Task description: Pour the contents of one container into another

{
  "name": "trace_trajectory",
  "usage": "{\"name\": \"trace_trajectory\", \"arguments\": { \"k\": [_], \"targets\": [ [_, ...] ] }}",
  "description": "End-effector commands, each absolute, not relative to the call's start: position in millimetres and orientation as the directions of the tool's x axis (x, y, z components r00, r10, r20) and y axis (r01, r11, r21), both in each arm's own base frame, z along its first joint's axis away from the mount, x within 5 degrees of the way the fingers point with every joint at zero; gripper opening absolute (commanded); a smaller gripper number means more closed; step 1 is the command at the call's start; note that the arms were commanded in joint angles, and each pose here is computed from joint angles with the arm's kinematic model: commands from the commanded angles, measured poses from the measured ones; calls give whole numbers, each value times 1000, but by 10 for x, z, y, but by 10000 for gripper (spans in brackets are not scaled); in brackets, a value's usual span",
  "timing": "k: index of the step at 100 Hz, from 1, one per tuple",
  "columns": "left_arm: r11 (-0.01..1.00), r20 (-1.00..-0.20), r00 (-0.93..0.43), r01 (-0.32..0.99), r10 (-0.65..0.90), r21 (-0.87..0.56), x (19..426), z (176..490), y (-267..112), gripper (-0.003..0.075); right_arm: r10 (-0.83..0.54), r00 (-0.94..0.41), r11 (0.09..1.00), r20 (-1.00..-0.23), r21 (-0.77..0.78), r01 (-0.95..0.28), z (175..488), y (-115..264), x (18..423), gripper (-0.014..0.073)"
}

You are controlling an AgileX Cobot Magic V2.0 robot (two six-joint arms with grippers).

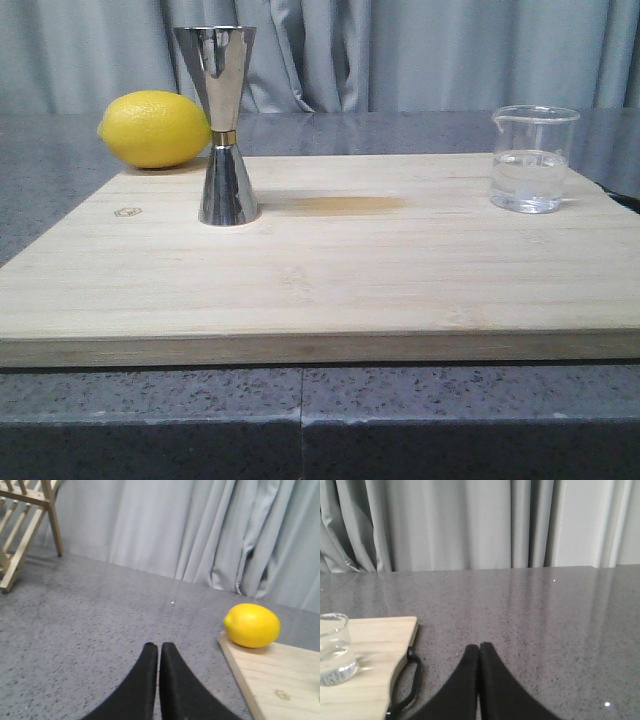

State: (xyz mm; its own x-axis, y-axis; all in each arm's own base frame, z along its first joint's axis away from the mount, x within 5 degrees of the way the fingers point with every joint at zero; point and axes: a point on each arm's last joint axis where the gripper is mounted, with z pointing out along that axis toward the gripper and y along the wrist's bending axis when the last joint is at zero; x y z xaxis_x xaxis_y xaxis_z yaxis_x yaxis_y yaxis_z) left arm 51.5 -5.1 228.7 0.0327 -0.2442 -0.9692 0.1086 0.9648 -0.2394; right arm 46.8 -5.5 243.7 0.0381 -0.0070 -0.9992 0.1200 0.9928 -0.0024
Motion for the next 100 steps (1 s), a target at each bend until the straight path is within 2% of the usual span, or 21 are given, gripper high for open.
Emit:
{"name": "trace_trajectory", "arguments": {
  "k": [1,21,40,63,82,91,100],
  "targets": [
    [949,-951,130,189,-279,-253,446,2665,-68,-19,-16,122,993,-992,-1,120,2755,-52,446,-64],
    [917,-949,107,307,-298,-254,487,3189,-137,-18,-14,124,993,-992,1,119,3097,-60,518,-64],
    [866,-959,9,432,-283,-251,672,3618,-309,-18,-2,100,993,-995,9,115,3405,-69,613,-64],
    [816,-995,27,575,-97,-64,974,4015,-682,-17,2,100,993,-995,13,114,3658,-83,733,-64],
    [793,-999,6,609,-33,-23,1254,4173,-974,-15,7,62,994,-998,13,111,3738,-90,808,-54],
    [794,-1000,-19,608,-11,-21,1376,4169,-1070,33,7,61,994,-998,13,112,3737,-93,824,-1],
    [795,-999,-36,606,21,-5,1472,4122,-1143,139,7,57,994,-998,14,112,3733,-95,840,89]
  ]
}}
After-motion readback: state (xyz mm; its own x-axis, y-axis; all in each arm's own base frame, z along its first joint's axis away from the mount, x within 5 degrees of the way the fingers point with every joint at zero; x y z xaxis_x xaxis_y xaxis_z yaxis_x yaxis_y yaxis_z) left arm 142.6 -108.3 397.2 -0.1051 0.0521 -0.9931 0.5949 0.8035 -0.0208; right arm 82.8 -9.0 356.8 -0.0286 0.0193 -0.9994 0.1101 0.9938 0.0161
